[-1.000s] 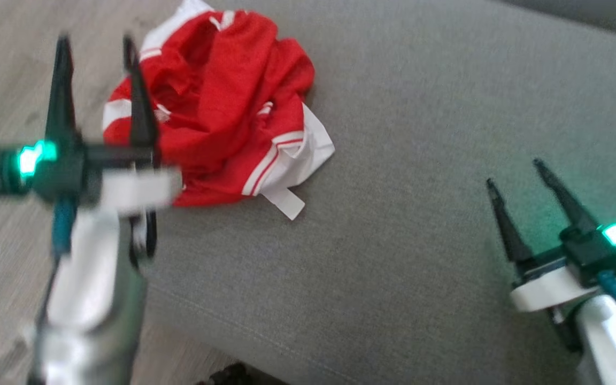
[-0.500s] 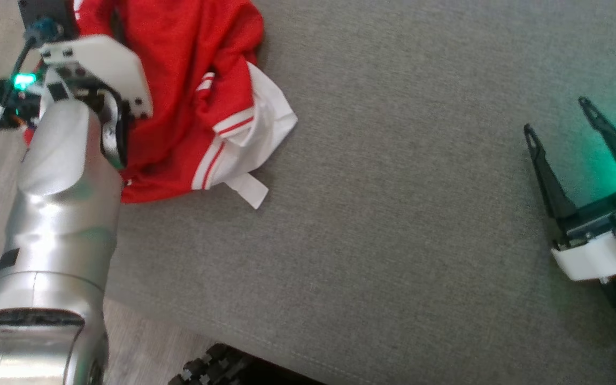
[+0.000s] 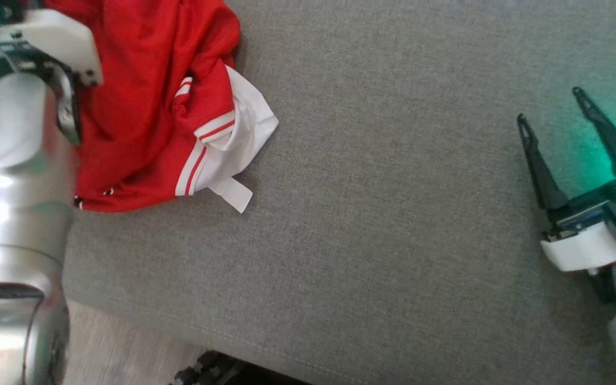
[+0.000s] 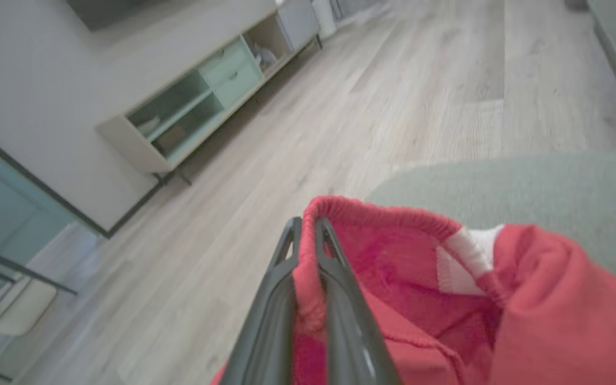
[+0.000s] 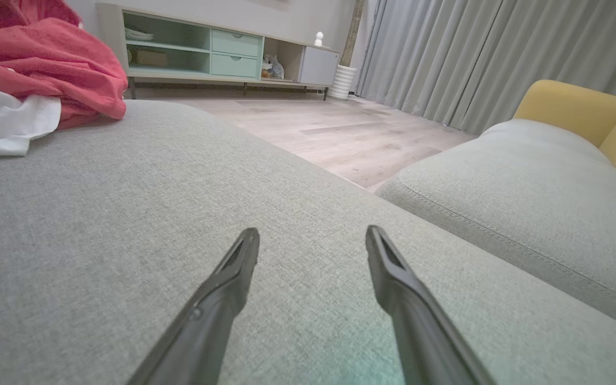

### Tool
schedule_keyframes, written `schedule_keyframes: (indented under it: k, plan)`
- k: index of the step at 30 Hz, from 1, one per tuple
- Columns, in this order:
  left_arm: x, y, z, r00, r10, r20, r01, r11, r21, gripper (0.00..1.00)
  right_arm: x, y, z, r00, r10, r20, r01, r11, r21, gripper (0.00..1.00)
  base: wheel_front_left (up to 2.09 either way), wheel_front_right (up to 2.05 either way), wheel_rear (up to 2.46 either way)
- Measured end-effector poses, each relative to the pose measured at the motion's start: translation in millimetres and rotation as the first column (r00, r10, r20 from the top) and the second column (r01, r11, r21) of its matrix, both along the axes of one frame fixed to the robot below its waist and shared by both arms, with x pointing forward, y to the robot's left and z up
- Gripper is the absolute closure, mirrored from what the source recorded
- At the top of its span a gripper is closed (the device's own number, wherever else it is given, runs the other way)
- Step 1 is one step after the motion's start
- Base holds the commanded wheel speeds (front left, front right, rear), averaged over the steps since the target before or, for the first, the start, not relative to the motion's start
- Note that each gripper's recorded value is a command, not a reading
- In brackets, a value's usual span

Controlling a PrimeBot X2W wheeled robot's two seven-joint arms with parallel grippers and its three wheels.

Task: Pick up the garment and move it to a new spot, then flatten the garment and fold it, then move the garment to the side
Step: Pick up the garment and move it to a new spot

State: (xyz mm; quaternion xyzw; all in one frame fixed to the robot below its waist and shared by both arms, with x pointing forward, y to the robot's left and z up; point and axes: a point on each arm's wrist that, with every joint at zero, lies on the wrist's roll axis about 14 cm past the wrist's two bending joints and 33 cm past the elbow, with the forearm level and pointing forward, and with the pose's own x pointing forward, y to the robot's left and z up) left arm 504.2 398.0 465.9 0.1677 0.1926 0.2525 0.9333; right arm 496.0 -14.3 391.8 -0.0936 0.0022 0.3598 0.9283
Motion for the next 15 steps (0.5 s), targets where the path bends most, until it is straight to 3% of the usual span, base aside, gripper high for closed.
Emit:
schedule_keyframes:
  k: [7,10,11,15]
  plan:
    - [33,-21,105,0.958,-0.189,0.217,0.148,0.970,0.190,1.00,-15,8,28,1.000,-0.030,0.004,0.030,0.998,0.047,0.00,0.00,0.00,0.00]
    - [49,-47,163,0.899,-0.311,0.307,0.225,0.932,0.285,1.00,-20,6,46,0.998,-0.061,0.022,0.059,0.996,0.071,0.00,0.00,0.00,0.00]
    - [49,-47,163,0.899,-0.311,0.307,0.225,0.932,0.285,1.00,-20,6,46,0.998,-0.061,0.022,0.059,0.996,0.071,0.00,0.00,0.00,0.00]
    - [62,-102,231,0.783,-0.483,0.392,0.338,0.859,0.385,1.00,-28,-4,70,0.992,-0.121,0.042,0.117,0.988,0.103,0.00,0.00,0.00,0.00]
